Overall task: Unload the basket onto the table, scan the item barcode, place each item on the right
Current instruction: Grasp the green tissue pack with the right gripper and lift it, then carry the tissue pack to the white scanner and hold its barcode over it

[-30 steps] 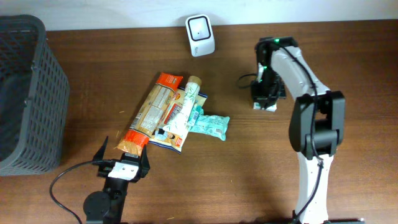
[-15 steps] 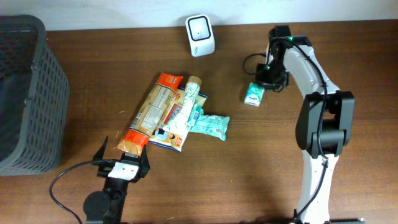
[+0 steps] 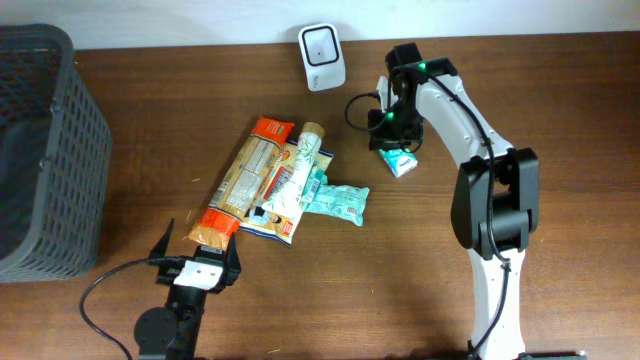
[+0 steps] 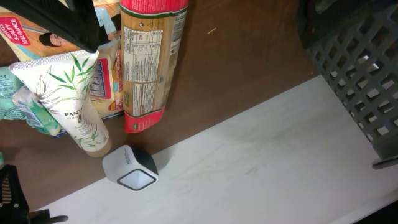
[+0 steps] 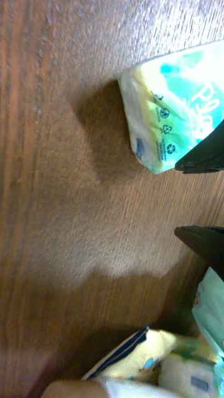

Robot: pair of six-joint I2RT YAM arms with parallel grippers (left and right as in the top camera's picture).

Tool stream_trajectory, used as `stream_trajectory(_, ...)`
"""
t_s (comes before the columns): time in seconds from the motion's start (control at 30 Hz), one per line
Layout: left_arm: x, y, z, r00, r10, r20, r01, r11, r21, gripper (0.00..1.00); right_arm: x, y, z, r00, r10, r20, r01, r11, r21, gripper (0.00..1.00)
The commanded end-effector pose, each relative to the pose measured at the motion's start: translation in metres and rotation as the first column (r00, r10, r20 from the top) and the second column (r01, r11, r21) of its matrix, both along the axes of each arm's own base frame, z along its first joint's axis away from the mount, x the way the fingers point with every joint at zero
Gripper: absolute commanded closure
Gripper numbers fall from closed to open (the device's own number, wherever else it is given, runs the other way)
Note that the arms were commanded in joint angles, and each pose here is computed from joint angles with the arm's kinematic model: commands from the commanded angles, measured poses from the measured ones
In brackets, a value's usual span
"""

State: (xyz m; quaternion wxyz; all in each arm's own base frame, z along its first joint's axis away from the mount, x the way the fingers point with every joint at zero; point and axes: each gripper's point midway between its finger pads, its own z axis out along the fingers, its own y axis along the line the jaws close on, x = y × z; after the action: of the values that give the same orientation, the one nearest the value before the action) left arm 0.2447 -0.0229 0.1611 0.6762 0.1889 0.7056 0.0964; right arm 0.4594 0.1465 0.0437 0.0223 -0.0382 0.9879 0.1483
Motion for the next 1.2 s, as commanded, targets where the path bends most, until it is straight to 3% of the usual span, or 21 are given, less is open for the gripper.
stream_trajectory(0.0, 0.000, 0.002, -0.002, 1.000, 0.008, 0.001, -0.008, 1.000, 0.016, 0.01, 0.019, -0.011, 0.007, 0.996, -0.074, 0.049, 0.076, 0.996, -0.053, 0.74)
stream_trajectory(0.13, 0.000, 0.002, -0.002, 1.000, 0.008, 0.000, -0.008, 1.000, 0.016, 0.01, 0.033, -0.054, 0.003, 0.957, -0.256, 0.138, 0.284, 0.923, -0.259, 0.78)
stream_trajectory(0.23, 0.000, 0.002, -0.002, 1.000, 0.008, 0.000, -0.008, 1.000, 0.016, 0.01, 0.021, -0.057, 0.000, 0.976, -0.197, 0.092, 0.215, 0.934, -0.284, 0.78)
stream_trajectory(0.3, 0.000, 0.002, -0.002, 1.000, 0.008, 0.000, -0.008, 1.000, 0.016, 0.01, -0.002, -0.044, 0.002, 0.999, -0.030, -0.040, 0.027, 0.997, -0.076, 0.78)
stream_trajectory(0.37, 0.000, 0.002, -0.002, 1.000, 0.008, 0.000, -0.008, 1.000, 0.016, 0.01, -0.012, -0.060, 0.014, 0.995, -0.011, -0.100, 0.024, 0.991, 0.133, 0.77)
stream_trajectory(0.4, 0.000, 0.002, -0.002, 1.000, 0.008, 0.000, -0.008, 1.000, 0.016, 0.01, -0.016, -0.073, 0.020, 0.994, -0.010, -0.112, 0.033, 0.978, 0.205, 0.62)
stream_trajectory(0.43, 0.000, 0.002, -0.002, 1.000, 0.008, 0.000, -0.008, 1.000, 0.016, 0.01, -0.018, -0.083, 0.020, 0.991, -0.029, -0.127, 0.054, 0.978, 0.203, 0.57)
stream_trajectory(0.73, 0.000, 0.002, -0.002, 1.000, 0.008, 0.000, -0.008, 1.000, 0.016, 0.01, -0.038, -0.069, -0.026, 0.985, 0.015, -0.169, 0.019, 0.979, 0.202, 0.57)
stream_trajectory(0.83, 0.000, 0.002, -0.002, 1.000, 0.008, 0.000, -0.008, 1.000, 0.016, 0.01, -0.038, -0.069, -0.051, 0.990, 0.015, -0.138, 0.014, 0.978, 0.206, 0.64)
stream_trajectory(0.9, 0.000, 0.002, -0.002, 1.000, 0.008, 0.000, -0.008, 1.000, 0.016, 0.01, -0.040, -0.068, -0.056, 0.991, 0.016, -0.135, 0.014, 0.977, 0.213, 0.79)
stream_trajectory(0.93, 0.000, 0.002, -0.002, 1.000, 0.008, 0.000, -0.008, 1.000, 0.016, 0.01, -0.040, -0.066, -0.055, 0.991, 0.016, -0.136, 0.016, 0.974, 0.225, 0.92)
stream_trajectory(0.97, 0.000, 0.002, -0.002, 1.000, 0.008, 0.000, -0.008, 1.000, 0.016, 0.01, -0.040, -0.063, -0.053, 0.990, 0.016, -0.139, 0.019, 0.969, 0.246, 0.96)
stream_trajectory(1.03, 0.000, 0.002, -0.002, 1.000, 0.008, 0.000, -0.008, 1.000, 0.016, 0.01, -0.042, -0.055, -0.036, 0.986, 0.018, -0.165, 0.032, 0.954, 0.297, 0.96)
stream_trajectory(1.1, 0.000, 0.002, -0.002, 1.000, 0.008, 0.000, -0.008, 1.000, 0.016, 0.01, -0.043, -0.043, 0.009, 0.979, 0.023, -0.204, 0.056, 0.925, 0.375, 0.96)
stream_trajectory(1.13, 0.000, 0.002, -0.002, 1.000, 0.008, 0.000, -0.008, 1.000, 0.016, 0.01, -0.041, -0.034, 0.031, 0.982, 0.053, -0.180, 0.033, 0.895, 0.444, 0.96)
stream_trajectory(1.17, 0.000, 0.002, -0.002, 1.000, 0.008, 0.000, -0.008, 1.000, 0.016, 0.01, -0.038, -0.017, 0.070, 0.989, 0.101, -0.109, -0.019, 0.813, 0.582, 0.96)
